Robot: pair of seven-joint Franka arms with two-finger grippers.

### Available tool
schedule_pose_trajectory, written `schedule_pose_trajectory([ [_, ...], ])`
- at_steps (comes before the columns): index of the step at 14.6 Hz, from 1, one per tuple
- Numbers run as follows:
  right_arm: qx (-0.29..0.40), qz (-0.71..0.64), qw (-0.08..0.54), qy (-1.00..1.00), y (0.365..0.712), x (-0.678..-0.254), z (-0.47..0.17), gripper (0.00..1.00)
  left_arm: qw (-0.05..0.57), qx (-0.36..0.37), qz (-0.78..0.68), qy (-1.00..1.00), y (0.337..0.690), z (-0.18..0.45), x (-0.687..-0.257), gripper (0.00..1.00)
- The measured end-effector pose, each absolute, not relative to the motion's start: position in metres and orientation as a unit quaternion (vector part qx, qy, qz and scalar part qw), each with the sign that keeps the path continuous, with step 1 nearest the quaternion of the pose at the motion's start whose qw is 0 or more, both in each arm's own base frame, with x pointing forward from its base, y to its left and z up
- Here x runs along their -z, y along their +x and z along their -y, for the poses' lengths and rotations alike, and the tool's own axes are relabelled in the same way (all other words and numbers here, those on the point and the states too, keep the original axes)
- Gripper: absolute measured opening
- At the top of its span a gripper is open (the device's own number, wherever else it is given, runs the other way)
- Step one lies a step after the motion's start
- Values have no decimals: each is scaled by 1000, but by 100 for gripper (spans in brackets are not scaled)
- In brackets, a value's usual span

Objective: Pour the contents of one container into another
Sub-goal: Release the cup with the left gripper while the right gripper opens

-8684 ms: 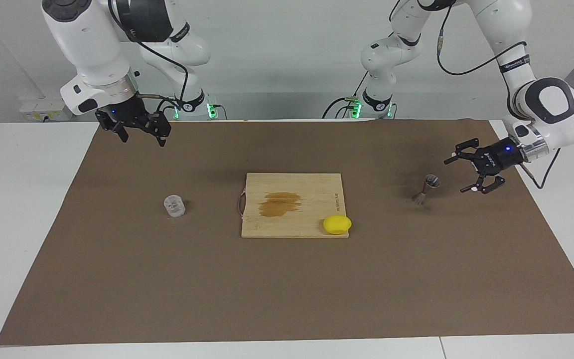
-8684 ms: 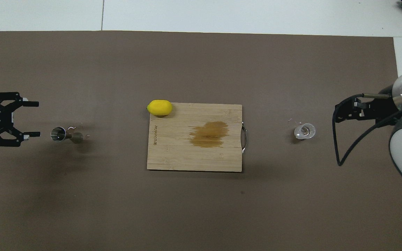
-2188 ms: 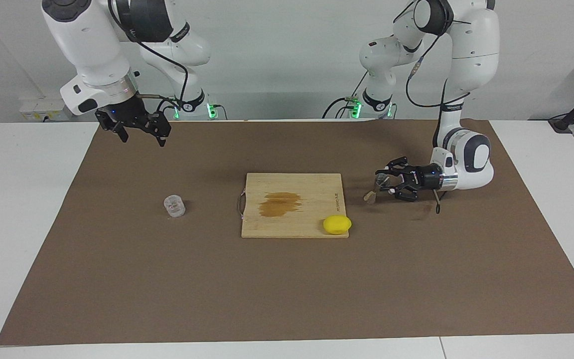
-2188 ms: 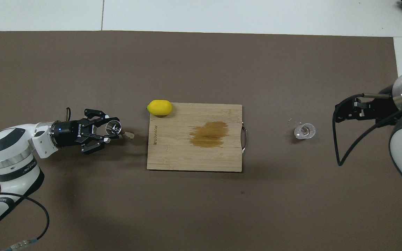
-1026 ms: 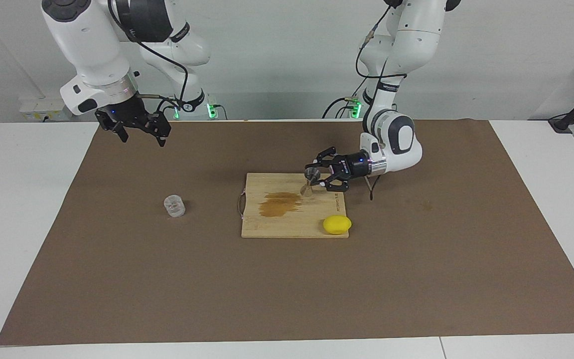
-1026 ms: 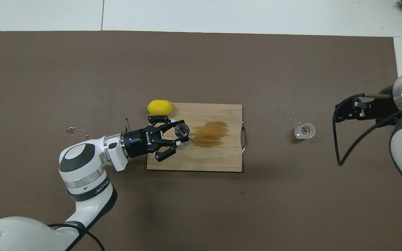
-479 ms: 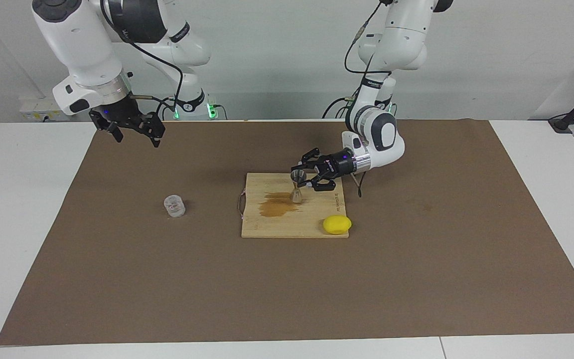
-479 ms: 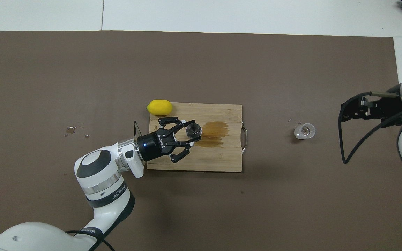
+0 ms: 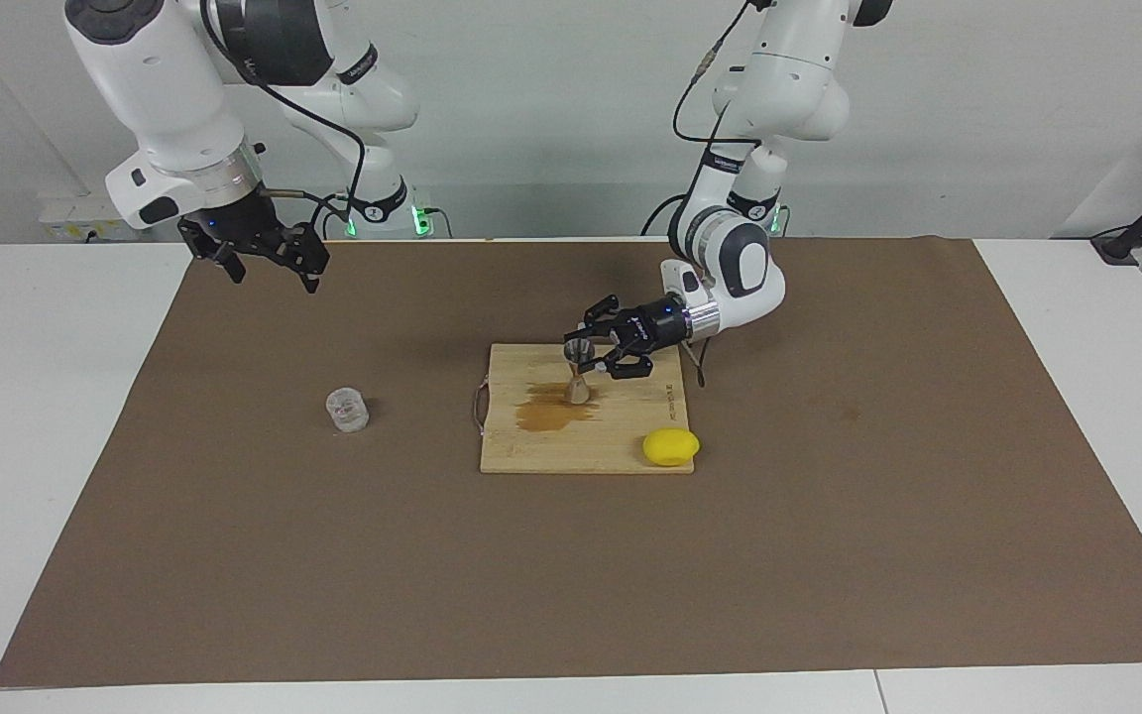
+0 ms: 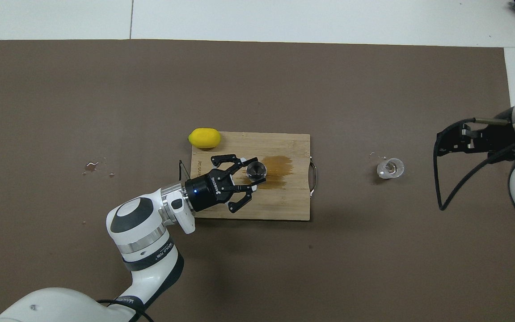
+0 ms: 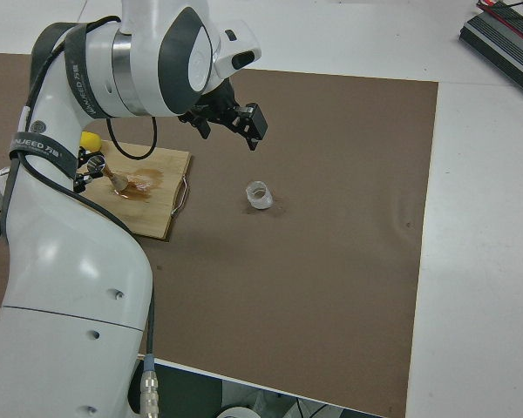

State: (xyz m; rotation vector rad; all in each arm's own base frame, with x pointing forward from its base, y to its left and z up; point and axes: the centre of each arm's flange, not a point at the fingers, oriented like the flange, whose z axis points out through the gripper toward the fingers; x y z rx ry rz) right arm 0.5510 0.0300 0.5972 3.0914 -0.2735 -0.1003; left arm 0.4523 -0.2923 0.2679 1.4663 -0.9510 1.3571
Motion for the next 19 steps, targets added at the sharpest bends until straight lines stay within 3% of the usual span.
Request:
schedule_pose_trajectory([
  [9, 32, 84, 18, 996, 551, -597, -34, 100, 447, -555, 384, 587, 450, 302, -251, 52],
  [10, 32, 85, 18, 996, 551, -597, -34, 100, 446, -556, 384, 587, 451, 302, -251, 57],
  [14, 32, 94, 19, 995, 551, -597, -33, 99, 444, -555, 383, 590, 452, 299, -248, 100],
  [19, 43, 227, 11, 973, 550, -587, -31, 97, 430, -555, 391, 595, 462, 274, -244, 100],
])
